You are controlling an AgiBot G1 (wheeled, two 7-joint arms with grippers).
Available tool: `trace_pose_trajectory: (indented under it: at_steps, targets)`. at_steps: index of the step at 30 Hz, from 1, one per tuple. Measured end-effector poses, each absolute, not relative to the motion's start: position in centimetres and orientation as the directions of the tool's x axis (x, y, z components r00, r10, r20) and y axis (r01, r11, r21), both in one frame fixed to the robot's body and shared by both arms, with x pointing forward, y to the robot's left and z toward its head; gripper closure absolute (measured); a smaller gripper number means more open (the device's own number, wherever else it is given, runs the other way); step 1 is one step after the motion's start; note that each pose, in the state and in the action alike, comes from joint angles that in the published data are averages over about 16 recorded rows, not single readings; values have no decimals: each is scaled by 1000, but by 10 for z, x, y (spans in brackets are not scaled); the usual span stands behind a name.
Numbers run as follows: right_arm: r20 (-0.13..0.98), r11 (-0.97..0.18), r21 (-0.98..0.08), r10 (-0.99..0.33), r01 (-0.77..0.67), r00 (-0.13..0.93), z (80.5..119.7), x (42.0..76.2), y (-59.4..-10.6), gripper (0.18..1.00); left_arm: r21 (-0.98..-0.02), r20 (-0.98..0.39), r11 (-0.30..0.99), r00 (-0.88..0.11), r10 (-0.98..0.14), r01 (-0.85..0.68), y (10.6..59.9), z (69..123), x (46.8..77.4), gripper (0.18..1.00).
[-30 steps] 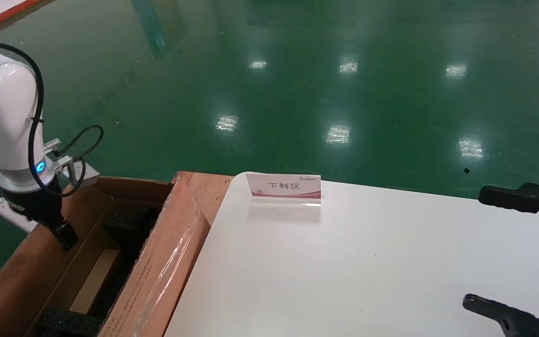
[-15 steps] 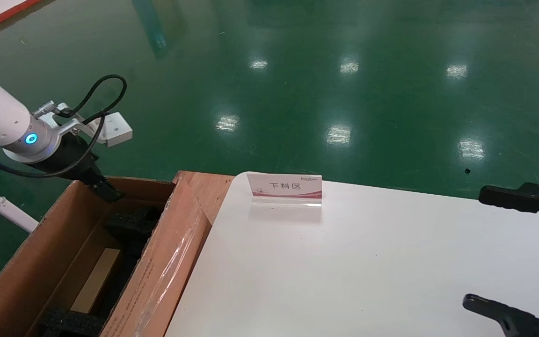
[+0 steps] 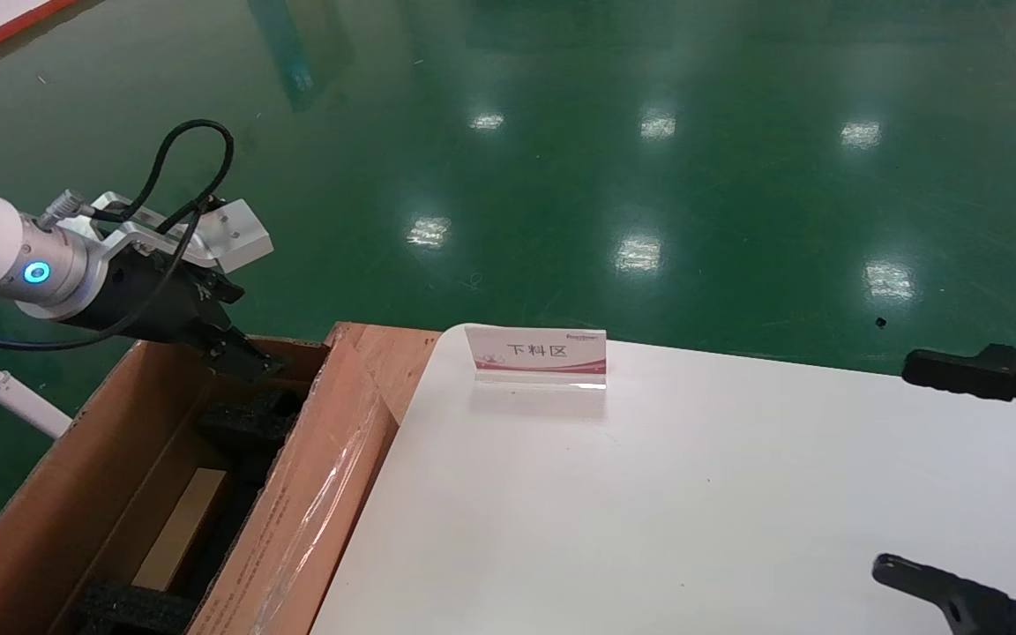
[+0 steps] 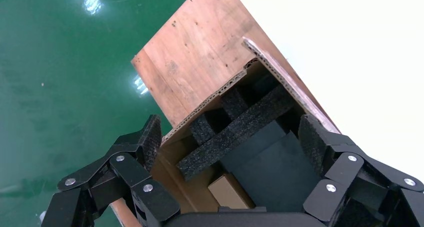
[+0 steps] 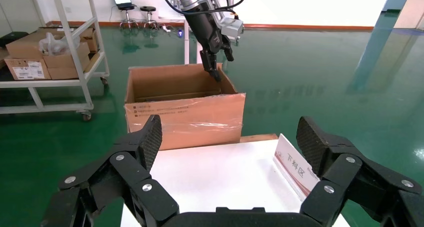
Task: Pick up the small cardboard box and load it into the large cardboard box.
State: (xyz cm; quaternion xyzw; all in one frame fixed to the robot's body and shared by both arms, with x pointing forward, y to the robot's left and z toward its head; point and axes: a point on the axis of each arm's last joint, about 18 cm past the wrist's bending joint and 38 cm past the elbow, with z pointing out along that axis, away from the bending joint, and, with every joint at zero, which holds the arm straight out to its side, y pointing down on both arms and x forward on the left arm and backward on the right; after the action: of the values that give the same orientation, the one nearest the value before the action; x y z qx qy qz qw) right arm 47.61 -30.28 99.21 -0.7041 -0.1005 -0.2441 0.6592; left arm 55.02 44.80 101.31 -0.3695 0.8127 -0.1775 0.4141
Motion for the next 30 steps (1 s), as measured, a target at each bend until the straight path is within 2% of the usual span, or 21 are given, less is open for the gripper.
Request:
trace_pose_trajectory:
  at_steps: [8, 17, 30]
  targets:
    - [476, -111, -879, -180, 463, 861, 992, 476, -303, 178, -613, -496, 695, -503, -708, -375, 411, 1006, 558, 184]
    - [476, -111, -879, -180, 463, 861, 992, 476, -303, 178, -656, -424, 715, -665, -615, -242, 360, 996, 561, 184]
    - [476, -111, -879, -180, 463, 861, 992, 476, -303, 178, -760, -343, 650, -833, -433, -25, 304, 987, 549, 184]
